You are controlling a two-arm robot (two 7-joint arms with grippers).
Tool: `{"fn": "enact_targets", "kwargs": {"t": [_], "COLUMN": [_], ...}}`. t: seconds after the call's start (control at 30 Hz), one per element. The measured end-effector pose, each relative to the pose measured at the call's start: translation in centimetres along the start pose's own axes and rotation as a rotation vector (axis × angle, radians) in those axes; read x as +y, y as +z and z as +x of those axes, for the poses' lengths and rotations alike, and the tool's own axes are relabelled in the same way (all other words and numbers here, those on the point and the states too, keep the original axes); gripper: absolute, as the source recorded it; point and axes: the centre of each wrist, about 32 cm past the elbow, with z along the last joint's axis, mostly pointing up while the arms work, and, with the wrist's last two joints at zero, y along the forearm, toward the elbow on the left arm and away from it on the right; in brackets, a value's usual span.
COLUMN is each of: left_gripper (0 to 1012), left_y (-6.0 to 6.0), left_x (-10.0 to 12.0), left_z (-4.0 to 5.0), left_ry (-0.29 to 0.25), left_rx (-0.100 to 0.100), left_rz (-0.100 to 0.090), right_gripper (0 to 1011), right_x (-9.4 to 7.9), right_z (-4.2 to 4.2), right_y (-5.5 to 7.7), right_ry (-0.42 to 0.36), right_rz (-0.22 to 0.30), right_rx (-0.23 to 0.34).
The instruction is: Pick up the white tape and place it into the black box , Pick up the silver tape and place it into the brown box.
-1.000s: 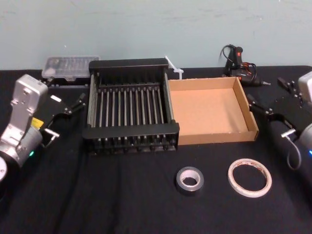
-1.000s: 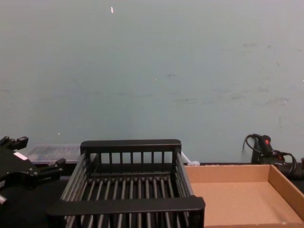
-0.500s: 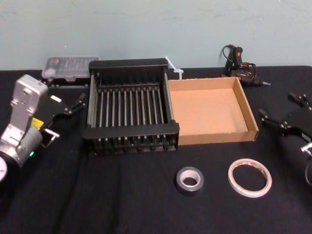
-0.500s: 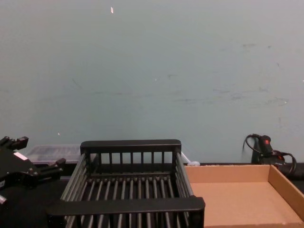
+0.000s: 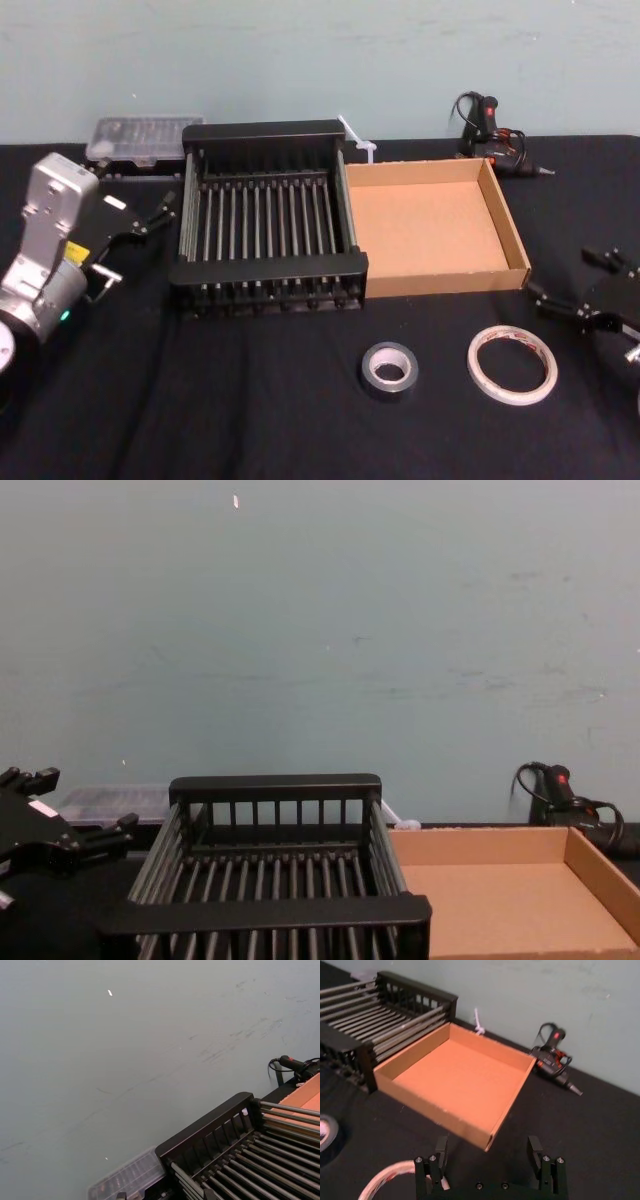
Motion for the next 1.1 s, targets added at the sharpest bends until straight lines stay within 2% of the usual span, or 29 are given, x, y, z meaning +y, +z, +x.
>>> {"fn": "enact_targets", "kwargs": {"t": [0.57,0.8,1.1], "left_gripper": [1001,1001,1001], "left_y": [0.0,0.0,0.0], "left_x": [0.0,0.0,0.0], "left_z": [0.00,0.00,0.00], "left_ry": [0.000,0.000,0.000], "left_rx": [0.000,0.000,0.000], "left_rz": [0.000,0.000,0.000], "right_gripper": [1002,1002,1002], "right_x": [0.1,0.4,0.9], "right_z": [-0.80,-0.93,-0.93], "right_y": [-1.1,-1.5,-1.9], "right_ry": [0.077,0.092,0.100], "right_rz": [-0.120,-0.148,-0.167], "right_rx": [0.068,0.091,0.092]}}
